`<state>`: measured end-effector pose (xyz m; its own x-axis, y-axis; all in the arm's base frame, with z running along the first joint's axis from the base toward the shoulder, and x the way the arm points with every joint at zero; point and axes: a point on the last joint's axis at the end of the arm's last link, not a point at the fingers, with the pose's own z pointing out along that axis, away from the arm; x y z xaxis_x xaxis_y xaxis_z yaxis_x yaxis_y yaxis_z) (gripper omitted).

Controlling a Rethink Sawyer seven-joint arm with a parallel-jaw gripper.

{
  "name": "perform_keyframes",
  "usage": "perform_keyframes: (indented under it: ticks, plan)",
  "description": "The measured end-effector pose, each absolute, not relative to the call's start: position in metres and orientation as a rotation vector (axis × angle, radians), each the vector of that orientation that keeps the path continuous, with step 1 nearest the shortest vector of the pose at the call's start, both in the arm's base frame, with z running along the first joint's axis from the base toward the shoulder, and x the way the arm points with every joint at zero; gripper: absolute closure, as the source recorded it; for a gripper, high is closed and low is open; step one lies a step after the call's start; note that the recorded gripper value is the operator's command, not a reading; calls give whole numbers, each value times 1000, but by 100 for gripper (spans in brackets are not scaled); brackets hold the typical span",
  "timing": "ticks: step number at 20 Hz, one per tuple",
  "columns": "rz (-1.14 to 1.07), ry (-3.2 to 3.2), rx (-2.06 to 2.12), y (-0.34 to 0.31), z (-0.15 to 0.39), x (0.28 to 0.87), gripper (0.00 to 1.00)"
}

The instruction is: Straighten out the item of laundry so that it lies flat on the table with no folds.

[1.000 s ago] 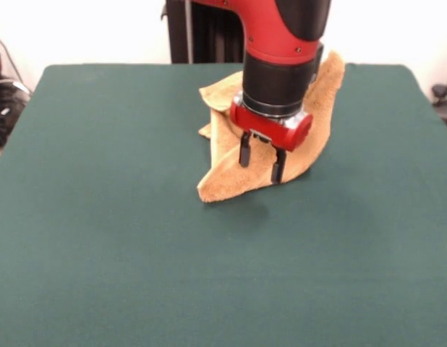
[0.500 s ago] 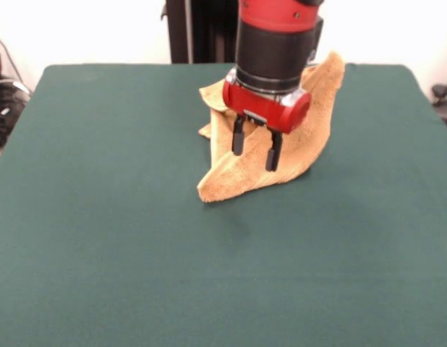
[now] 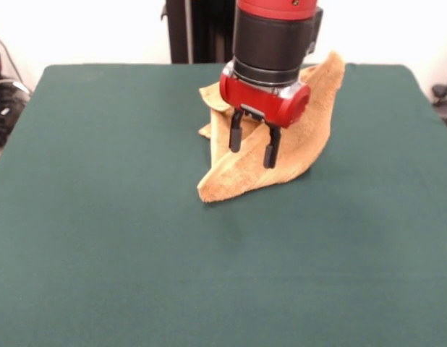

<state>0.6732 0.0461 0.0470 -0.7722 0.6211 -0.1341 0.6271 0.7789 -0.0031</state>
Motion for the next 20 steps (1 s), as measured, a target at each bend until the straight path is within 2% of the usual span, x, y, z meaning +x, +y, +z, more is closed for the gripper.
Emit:
perform_keyframes:
  ticks: [20]
  plan:
    - [-94, 2831, 1111, 3, 40, 658, 0]
